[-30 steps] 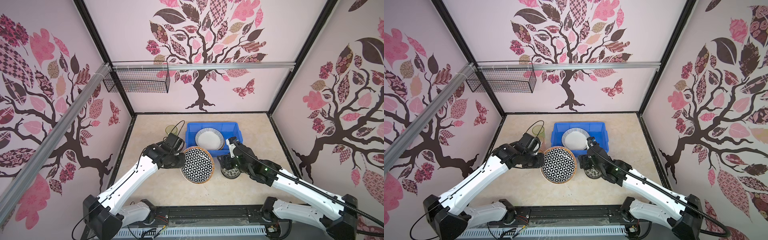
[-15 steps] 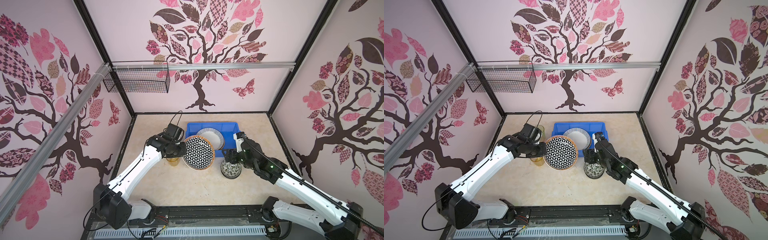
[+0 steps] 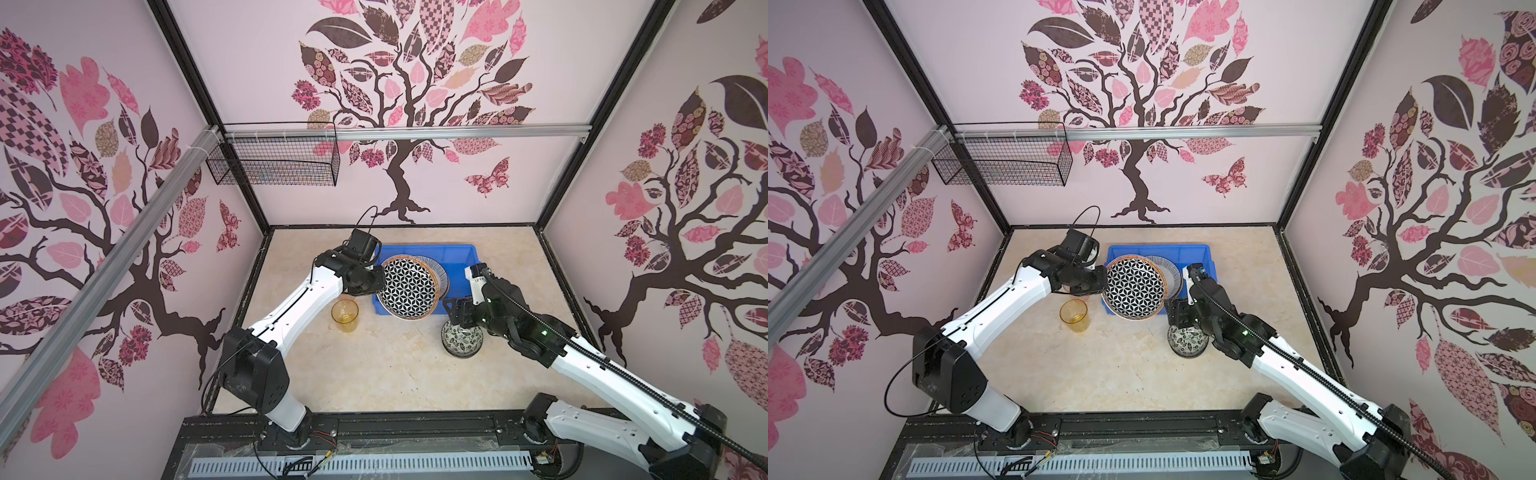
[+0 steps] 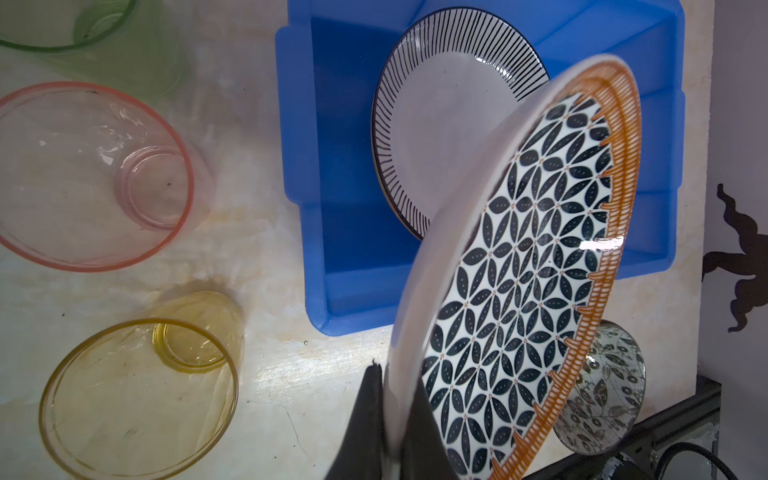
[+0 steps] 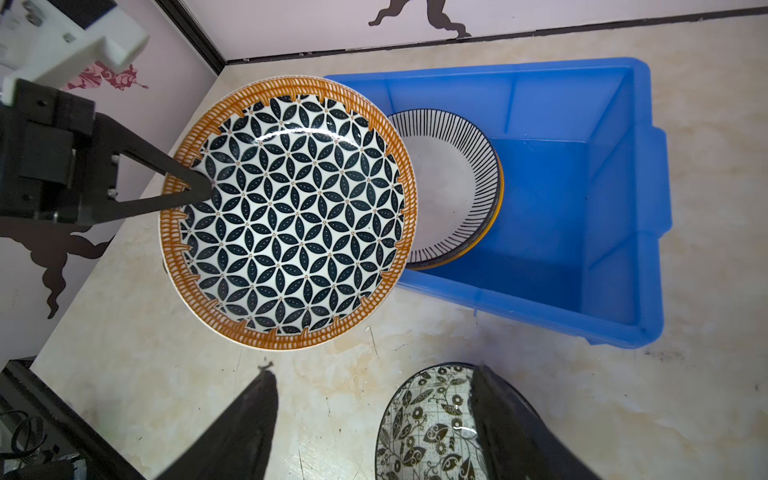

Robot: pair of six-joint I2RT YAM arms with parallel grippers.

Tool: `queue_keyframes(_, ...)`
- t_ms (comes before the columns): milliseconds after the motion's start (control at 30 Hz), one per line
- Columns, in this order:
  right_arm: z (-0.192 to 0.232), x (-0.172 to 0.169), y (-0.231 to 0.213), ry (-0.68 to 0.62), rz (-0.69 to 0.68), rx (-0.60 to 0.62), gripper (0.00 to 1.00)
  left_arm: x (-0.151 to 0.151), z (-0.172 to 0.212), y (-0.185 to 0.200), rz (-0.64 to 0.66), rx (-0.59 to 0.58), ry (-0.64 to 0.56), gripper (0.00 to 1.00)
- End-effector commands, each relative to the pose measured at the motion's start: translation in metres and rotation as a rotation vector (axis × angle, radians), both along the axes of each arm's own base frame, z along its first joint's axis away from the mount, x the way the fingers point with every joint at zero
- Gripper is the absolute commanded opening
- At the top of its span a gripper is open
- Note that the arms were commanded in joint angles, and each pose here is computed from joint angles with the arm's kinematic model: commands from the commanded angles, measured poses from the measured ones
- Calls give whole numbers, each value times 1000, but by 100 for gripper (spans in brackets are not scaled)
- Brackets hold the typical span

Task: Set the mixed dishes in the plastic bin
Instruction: 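Lift and carry the orange-rimmed plate over the blue bin with the left gripper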

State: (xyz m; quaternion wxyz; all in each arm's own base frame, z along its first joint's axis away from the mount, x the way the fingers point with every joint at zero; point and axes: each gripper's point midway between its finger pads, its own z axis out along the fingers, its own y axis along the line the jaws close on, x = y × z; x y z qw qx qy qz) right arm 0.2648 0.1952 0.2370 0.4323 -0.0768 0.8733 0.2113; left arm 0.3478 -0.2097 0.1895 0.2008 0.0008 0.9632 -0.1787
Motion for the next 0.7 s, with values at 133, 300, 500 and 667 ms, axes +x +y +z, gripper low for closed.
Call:
queue_keyframes(133,10,5,0,-13,-2,4,76,43,59,-23,-20,-101,-182,0)
queue_keyframes(300,3,5,5,11,12,35,76,57,55,-26,-19,-75,-186,0)
queue_keyframes(500,4,9,2,18,4,57,76,74,49,-32,-21,-56,-184,0)
queue_keyframes(667,5,13,0,19,0,58,76,86,51,-37,-24,-53,-196,0)
